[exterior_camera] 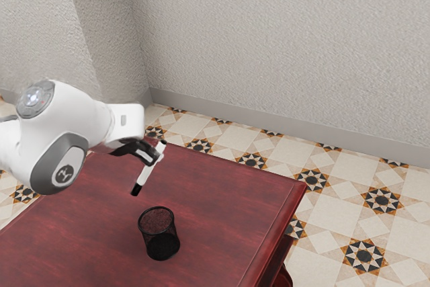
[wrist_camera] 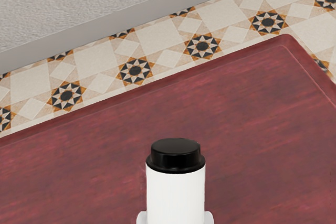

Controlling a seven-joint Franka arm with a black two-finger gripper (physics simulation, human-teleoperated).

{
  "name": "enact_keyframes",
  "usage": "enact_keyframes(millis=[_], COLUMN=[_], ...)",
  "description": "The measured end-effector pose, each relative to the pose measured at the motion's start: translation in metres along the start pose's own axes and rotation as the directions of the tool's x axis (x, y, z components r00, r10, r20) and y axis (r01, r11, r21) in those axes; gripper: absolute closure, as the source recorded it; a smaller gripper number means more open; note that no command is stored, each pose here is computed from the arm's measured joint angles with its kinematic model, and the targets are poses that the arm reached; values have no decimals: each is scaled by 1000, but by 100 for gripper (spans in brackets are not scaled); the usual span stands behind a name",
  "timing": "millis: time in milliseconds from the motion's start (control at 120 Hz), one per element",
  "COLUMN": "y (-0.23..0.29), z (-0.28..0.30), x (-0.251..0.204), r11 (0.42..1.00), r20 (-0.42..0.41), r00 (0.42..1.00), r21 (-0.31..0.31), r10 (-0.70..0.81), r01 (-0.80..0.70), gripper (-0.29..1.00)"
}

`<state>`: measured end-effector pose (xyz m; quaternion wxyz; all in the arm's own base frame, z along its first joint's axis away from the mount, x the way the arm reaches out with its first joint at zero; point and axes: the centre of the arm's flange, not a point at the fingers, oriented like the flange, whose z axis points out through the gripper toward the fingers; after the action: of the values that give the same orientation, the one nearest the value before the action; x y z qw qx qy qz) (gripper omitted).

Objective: Put the marker into the pen holder.

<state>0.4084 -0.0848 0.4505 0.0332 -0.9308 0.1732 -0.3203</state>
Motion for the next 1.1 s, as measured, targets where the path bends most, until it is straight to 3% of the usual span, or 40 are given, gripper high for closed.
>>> enact_keyframes(millis=[200, 550, 775, 833, 958, 1025, 1100], y=[35, 40, 36, 5, -118, -180, -225], z=[14, 53, 59, 58, 53, 27, -18], x=[-1, -36, -30, 3, 118, 172, 192], r11=[999, 999, 998, 994, 969, 968, 963], r20=[-53, 2, 20, 53, 192, 232, 291], r00=[998, 1000, 1000, 996, 958, 945, 920], r21=[-24, -51, -61, -70, -88, -46, 18], r10=[37, 11, -7, -75, -213, -231, -262], r01=[-39, -11, 8, 79, 233, 248, 268], gripper=[76, 75, 30, 23, 13, 9, 6])
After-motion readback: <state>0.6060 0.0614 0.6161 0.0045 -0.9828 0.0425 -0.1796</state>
